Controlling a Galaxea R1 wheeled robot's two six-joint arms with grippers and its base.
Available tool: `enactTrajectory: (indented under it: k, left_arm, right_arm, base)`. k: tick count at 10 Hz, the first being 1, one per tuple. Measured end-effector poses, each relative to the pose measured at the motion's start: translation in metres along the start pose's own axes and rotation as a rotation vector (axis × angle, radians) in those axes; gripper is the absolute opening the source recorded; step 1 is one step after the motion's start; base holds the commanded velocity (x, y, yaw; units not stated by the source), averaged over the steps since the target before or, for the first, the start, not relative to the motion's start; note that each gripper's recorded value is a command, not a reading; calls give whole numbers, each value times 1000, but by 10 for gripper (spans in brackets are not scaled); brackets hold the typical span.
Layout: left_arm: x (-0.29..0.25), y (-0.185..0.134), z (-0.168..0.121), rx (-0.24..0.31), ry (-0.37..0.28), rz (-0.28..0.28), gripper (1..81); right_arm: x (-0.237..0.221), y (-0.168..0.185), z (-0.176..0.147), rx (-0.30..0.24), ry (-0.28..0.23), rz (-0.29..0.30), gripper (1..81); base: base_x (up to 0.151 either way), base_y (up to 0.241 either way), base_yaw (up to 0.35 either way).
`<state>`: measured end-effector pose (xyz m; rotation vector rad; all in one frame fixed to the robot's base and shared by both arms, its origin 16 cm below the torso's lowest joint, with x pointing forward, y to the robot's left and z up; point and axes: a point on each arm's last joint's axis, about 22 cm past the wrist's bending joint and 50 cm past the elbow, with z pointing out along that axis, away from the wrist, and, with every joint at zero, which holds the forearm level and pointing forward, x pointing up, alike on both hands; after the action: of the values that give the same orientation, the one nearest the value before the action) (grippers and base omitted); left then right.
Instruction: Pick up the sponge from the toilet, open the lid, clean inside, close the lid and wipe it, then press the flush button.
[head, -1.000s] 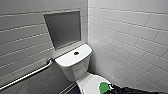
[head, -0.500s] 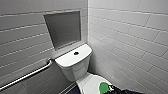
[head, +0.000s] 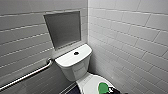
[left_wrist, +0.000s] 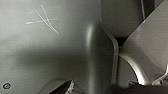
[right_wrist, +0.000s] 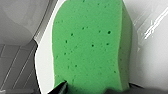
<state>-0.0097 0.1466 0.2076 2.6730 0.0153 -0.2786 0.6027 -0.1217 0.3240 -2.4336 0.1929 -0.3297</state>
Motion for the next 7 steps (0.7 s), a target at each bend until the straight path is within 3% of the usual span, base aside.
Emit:
enactTrajectory:
  k: [2, 4, 5, 7]
  left_arm:
    - [0, -1, 0, 1, 0, 0, 811]
    - [0, -2, -1, 2, 0, -1, 811]
    - [0, -1, -1, 1, 0, -3, 811]
    - [0, -1, -1, 0, 0, -3, 811]
  right_arm:
    - [-37, -25, 9, 61, -41, 12, 811]
    - [-41, -21, 8, 70, -17, 25, 811]
    - [-40, -20, 7, 69, -15, 8, 10]
    - [-44, -17, 7, 65, -18, 30, 10]
  base:
    - [0, 0, 0]
    - [0, 0, 0]
    - [0, 0, 0]
    - [0, 0, 0]
